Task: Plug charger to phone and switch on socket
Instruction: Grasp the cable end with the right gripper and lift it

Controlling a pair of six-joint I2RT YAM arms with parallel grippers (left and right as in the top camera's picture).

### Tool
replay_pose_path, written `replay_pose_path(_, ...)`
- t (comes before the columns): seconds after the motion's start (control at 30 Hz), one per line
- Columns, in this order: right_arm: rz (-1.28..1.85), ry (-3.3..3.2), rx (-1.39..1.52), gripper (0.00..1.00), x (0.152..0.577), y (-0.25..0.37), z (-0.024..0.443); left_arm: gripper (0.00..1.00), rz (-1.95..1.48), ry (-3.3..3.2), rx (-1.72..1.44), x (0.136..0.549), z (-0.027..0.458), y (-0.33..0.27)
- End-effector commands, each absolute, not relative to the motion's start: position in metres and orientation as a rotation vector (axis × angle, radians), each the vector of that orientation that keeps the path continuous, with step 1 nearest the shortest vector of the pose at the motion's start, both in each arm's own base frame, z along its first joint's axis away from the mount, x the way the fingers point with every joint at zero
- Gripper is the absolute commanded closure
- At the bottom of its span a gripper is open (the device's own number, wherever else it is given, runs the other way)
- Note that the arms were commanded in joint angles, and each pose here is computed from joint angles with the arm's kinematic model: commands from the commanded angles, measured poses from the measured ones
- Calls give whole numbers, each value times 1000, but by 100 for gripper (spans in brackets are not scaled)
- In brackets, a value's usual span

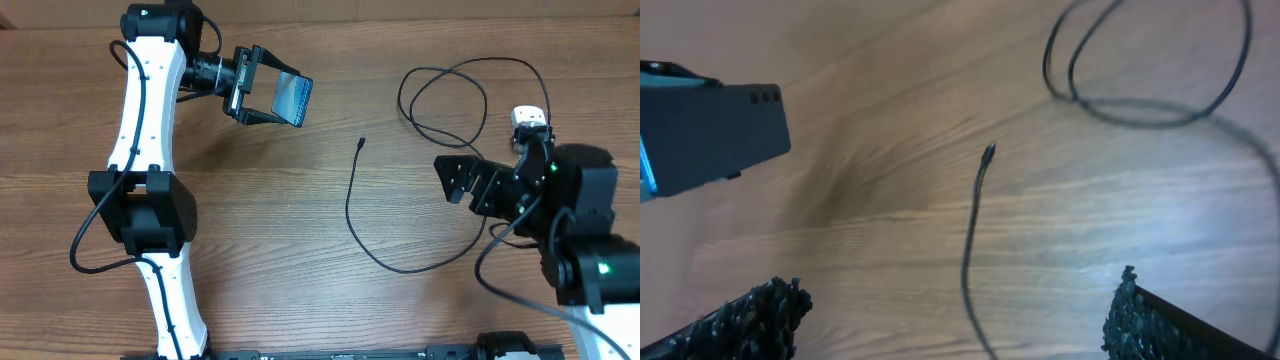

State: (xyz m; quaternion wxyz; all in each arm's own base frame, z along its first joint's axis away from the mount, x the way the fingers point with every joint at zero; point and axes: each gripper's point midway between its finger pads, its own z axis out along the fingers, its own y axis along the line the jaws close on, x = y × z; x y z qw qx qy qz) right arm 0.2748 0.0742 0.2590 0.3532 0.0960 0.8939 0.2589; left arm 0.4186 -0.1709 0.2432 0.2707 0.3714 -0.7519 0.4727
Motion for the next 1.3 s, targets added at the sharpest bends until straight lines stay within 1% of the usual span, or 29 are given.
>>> replay_pose_path(0.0,797,2332,298,0,284,88,260,96,1295,-2018,996,419,255,-175)
replay_pose_path(0.1,861,2340,271,1,291,97,258,96,1273,-2030,1011,419,251,-173)
replay_pose_path(0.2,925,2299,210,4,303,107,265,96,1258,-2036,1021,418,249,-173)
replay_pose_path(0.37,953,2250,131,7,324,124,269,96,1148,-2071,1111,418,235,-165)
replay_pose_path(0.6,1044,2280,167,9,347,150,251,96,912,-2174,1260,416,207,-152)
replay_pose_path(0.7,1095,2287,122,10,350,164,247,96,788,-2221,1335,414,194,-145)
replay_pose_path(0.87,1164,2301,147,10,359,186,237,96,607,-2303,1429,412,178,-138)
replay_pose_path(1.1,1244,2351,154,10,365,223,215,96,459,-2393,1488,411,166,-135)
replay_pose_path(1.27,1310,2378,211,16,371,245,199,96,377,-2431,1534,411,161,-134)
